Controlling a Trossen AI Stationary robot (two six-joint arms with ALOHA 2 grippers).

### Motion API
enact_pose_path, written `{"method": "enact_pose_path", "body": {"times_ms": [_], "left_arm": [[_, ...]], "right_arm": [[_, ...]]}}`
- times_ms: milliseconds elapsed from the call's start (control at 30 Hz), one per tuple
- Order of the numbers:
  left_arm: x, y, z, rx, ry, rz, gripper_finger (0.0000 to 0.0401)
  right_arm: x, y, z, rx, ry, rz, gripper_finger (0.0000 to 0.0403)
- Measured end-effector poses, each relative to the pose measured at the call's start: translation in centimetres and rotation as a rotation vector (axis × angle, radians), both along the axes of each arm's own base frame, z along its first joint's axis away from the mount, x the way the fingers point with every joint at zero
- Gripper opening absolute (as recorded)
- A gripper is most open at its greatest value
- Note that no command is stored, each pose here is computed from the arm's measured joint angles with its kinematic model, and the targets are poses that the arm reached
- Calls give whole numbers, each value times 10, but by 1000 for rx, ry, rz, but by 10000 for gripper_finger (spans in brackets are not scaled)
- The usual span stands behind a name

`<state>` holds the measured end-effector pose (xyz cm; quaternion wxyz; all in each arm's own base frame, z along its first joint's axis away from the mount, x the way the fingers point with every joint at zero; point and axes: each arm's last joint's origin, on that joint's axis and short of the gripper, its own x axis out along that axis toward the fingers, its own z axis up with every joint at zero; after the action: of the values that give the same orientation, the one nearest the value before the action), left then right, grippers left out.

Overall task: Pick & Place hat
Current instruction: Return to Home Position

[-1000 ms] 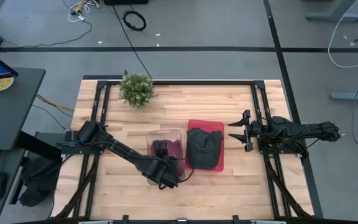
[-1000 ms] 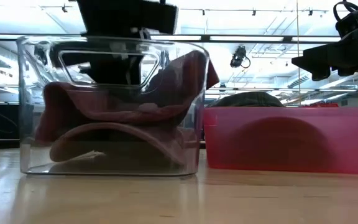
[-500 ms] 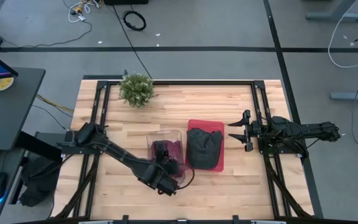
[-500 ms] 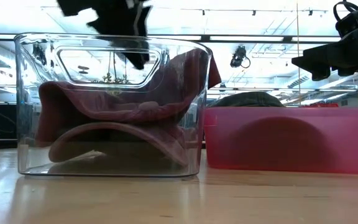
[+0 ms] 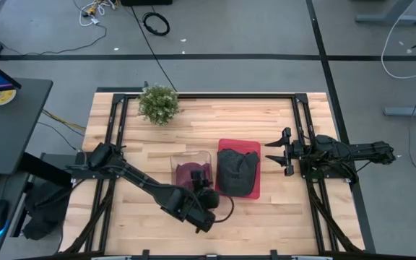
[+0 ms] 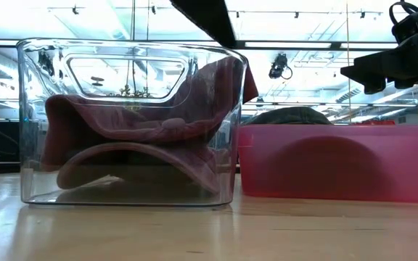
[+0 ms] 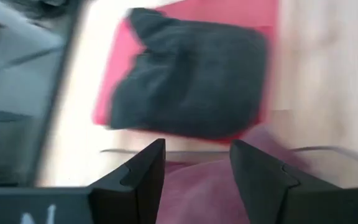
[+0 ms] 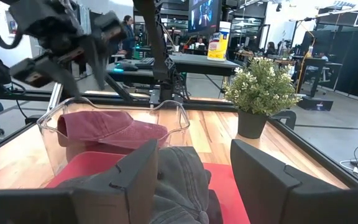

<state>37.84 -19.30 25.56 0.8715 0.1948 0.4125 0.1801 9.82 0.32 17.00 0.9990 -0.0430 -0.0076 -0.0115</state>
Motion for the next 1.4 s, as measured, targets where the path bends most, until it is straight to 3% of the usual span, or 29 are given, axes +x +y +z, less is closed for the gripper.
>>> {"method": "enact_pose_path", "body": {"times_ms": [67, 267, 467, 633, 1400], "left_arm": [[4, 3, -5, -77, 14, -18, 186], [0, 19, -30, -146, 124, 33, 186], [-6, 37, -63, -375, 307, 75, 185], [-7, 51, -73, -401, 343, 104, 186], [22, 50, -19, -488, 131, 59, 186]], "right_arm": [[0, 0, 0, 0, 0, 0, 205], [0, 0, 0, 0, 0, 0, 205], [0, 0, 0, 0, 0, 0, 205], [0, 0, 0, 0, 0, 0, 205], [0, 0, 0, 0, 0, 0, 205]]}}
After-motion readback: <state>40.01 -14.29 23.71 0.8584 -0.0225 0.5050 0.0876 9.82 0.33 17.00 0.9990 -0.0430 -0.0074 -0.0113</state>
